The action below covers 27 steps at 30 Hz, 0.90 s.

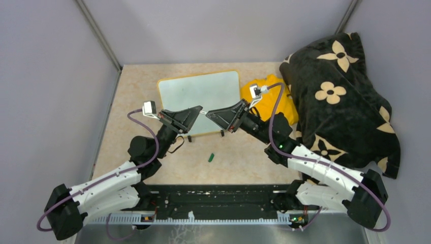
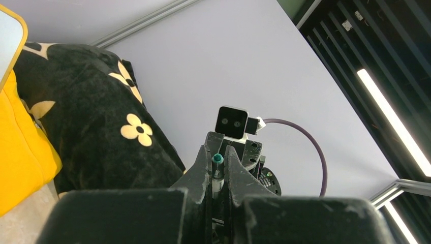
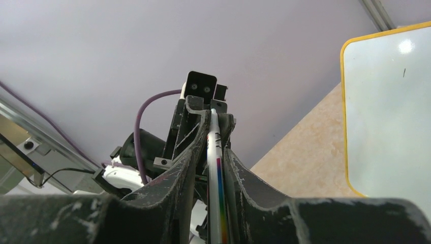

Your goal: Write a sentence on the whiteboard

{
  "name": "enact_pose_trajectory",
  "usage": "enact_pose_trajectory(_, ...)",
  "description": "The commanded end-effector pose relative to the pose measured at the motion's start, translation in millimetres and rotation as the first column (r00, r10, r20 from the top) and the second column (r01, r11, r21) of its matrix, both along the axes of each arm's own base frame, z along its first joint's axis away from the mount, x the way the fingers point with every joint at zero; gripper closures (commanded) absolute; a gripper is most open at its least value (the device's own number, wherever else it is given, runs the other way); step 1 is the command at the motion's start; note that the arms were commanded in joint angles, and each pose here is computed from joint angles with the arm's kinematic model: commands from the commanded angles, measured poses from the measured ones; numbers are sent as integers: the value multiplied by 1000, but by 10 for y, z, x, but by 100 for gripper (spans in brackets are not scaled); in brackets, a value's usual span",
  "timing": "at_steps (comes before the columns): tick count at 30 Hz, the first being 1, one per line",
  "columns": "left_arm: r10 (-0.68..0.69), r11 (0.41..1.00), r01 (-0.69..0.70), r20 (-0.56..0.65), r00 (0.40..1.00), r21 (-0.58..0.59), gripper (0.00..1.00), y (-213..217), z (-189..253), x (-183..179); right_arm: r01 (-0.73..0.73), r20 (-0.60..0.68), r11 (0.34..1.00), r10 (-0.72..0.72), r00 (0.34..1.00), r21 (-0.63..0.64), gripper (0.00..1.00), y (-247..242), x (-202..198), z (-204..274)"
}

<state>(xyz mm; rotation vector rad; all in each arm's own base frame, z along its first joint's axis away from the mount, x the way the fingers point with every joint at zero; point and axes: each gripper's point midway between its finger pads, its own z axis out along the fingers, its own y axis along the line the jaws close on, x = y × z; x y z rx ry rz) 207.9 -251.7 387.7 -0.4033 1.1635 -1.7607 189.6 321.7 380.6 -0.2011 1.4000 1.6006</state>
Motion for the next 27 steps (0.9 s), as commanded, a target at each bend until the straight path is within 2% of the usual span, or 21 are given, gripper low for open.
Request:
enact_pose_trajectory(1, -14, 999, 13, -3, 1000, -34, 100, 2, 70, -15, -22, 59, 996, 17, 998, 85, 73, -33, -48, 342)
enact_pose_trajectory(15, -13, 999, 11, -37, 999, -43, 100, 0, 18, 23, -3, 52, 995, -2, 999, 98, 81, -54, -14, 337)
enact_pose_trajectory(27, -17, 1000, 16, -37, 999, -27, 100, -8, -21, 8, 7, 62, 993, -14, 998, 118, 100, -84, -15, 355)
